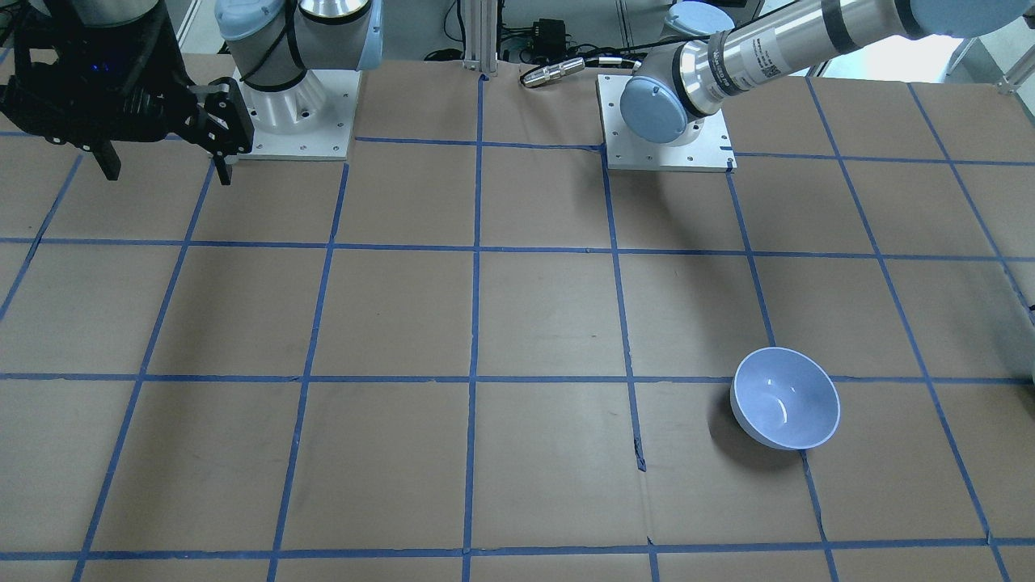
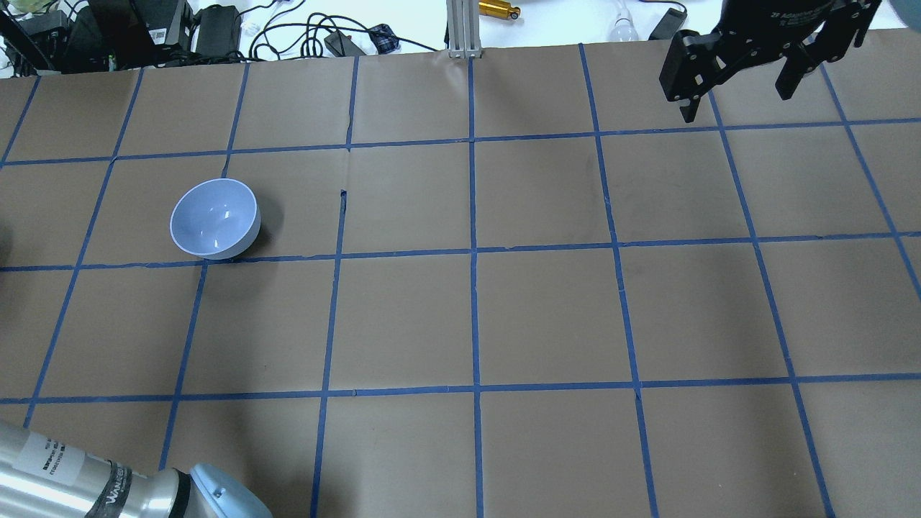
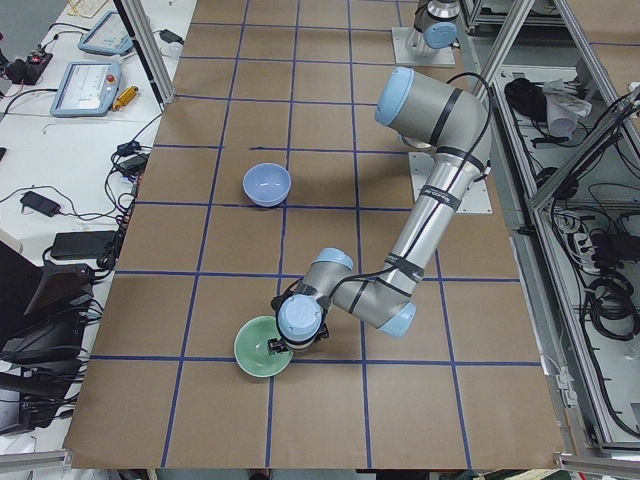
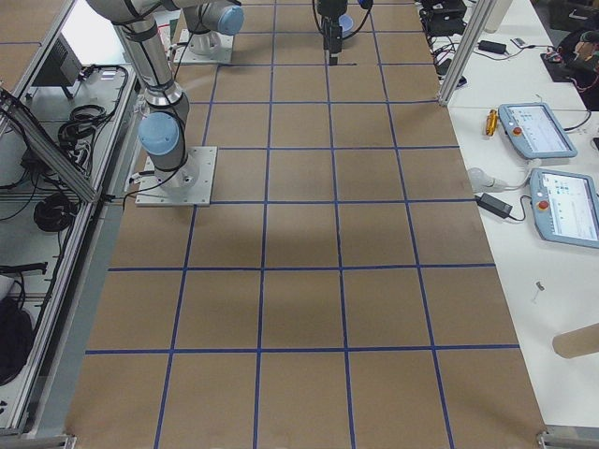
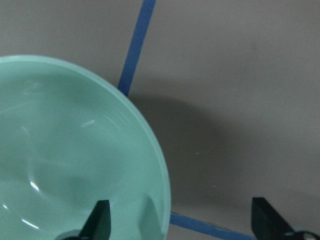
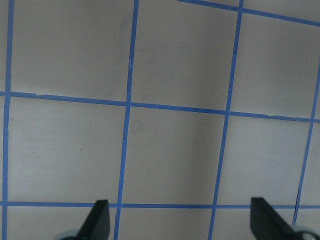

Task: Stack green bowl on blue bowl
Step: 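Lower the left gripper and close it on the pale green bowl's rim, then lift the pale green bowl with the left gripper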

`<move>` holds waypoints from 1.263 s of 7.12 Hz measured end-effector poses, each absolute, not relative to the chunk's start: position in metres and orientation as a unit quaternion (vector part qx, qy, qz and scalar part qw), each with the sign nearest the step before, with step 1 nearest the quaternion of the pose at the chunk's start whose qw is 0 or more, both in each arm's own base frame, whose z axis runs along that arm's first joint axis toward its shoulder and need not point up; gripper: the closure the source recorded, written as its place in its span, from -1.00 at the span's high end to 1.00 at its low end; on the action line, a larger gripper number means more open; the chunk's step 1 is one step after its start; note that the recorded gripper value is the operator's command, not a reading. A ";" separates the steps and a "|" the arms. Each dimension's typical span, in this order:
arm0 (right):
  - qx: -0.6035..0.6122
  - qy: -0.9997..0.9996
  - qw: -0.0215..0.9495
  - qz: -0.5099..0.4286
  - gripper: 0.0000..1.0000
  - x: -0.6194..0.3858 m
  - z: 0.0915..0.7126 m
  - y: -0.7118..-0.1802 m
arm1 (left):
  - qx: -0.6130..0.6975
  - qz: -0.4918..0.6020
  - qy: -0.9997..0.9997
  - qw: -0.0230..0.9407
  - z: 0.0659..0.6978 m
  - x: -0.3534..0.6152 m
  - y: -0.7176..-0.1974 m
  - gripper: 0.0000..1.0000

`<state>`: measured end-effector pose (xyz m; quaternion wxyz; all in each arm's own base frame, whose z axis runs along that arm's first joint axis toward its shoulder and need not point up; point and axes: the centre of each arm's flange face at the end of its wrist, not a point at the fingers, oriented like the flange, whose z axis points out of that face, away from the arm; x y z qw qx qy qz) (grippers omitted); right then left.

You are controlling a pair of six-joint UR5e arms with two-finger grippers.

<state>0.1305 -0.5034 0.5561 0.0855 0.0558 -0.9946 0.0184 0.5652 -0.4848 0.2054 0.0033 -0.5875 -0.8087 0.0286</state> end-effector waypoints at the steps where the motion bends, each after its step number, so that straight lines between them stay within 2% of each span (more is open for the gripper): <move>1: 0.056 -0.995 0.085 0.018 1.00 0.130 0.556 -0.503 | -0.586 0.027 -0.810 0.003 0.202 0.566 -0.485 1.00; 2: 0.055 -0.995 0.085 0.018 1.00 0.130 0.556 -0.504 | -0.585 0.027 -0.811 0.004 0.199 0.567 -0.485 0.99; 3: 0.055 -0.995 0.086 0.018 1.00 0.130 0.556 -0.504 | -0.584 0.026 -0.811 0.004 0.198 0.567 -0.485 0.28; 4: 0.055 -0.995 0.085 0.018 1.00 0.130 0.556 -0.504 | -0.584 0.025 -0.812 0.004 0.198 0.567 -0.485 -0.86; 5: 0.056 -0.995 0.086 0.018 1.00 0.130 0.556 -0.503 | -0.583 0.022 -0.812 0.004 0.197 0.567 -0.484 -1.00; 9: 0.056 -0.995 0.086 0.018 1.00 0.130 0.556 -0.503 | -0.580 0.009 -0.815 0.003 0.198 0.569 -0.482 -1.00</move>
